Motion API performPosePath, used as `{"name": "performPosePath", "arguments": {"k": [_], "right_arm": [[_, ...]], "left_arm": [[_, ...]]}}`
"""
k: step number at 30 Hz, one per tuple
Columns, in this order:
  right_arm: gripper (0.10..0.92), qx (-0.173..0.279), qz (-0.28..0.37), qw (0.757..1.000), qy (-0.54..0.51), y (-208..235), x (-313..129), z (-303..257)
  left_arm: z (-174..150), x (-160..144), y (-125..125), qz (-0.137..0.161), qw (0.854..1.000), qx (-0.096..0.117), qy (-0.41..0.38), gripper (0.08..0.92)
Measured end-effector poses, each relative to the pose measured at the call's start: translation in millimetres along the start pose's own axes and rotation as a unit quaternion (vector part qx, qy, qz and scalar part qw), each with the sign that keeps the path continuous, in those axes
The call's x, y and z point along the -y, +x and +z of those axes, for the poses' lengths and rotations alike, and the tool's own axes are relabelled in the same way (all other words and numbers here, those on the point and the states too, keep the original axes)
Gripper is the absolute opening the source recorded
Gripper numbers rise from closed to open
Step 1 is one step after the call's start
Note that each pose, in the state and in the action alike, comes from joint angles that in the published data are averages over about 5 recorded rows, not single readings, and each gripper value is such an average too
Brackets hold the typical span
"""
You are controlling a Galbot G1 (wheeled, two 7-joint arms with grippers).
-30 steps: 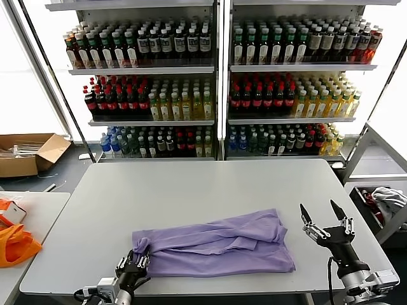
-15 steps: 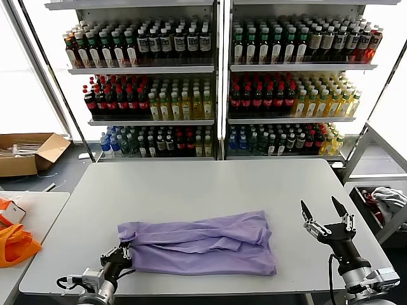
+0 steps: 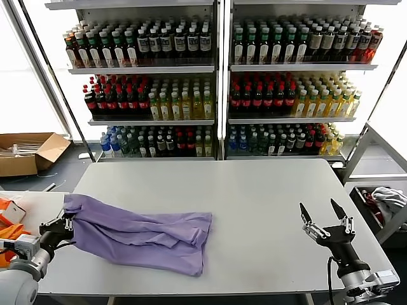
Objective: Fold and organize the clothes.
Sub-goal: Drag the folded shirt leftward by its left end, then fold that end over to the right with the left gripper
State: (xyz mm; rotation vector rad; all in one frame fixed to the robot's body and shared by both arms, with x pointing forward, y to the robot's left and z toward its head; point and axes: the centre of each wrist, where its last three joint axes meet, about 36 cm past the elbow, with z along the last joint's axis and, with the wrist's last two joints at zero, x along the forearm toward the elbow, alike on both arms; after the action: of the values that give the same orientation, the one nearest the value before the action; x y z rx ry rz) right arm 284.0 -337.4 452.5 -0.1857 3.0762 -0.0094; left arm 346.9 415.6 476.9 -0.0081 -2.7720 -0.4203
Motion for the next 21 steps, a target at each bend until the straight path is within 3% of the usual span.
{"name": "performPosePath", "arguments": {"k": [7,16,21], "right_arm": [[0.823,-0.001,0.003,1.000,0.006,5,-2,-4],[0.823,-0.007,0.011,1.000,0.011,11,-5,-5],[0.823,-0.012,0.015,1.000,0.016,13,-6,-3]], "left_arm": [[-33,49,7,0.079,0.997,0.026,0.009,0.102],[-44,126,4,0.198,0.979,0.024,0.052,0.102],[-43,162,3,0.250,0.966,0.017,0.064,0.102]]}}
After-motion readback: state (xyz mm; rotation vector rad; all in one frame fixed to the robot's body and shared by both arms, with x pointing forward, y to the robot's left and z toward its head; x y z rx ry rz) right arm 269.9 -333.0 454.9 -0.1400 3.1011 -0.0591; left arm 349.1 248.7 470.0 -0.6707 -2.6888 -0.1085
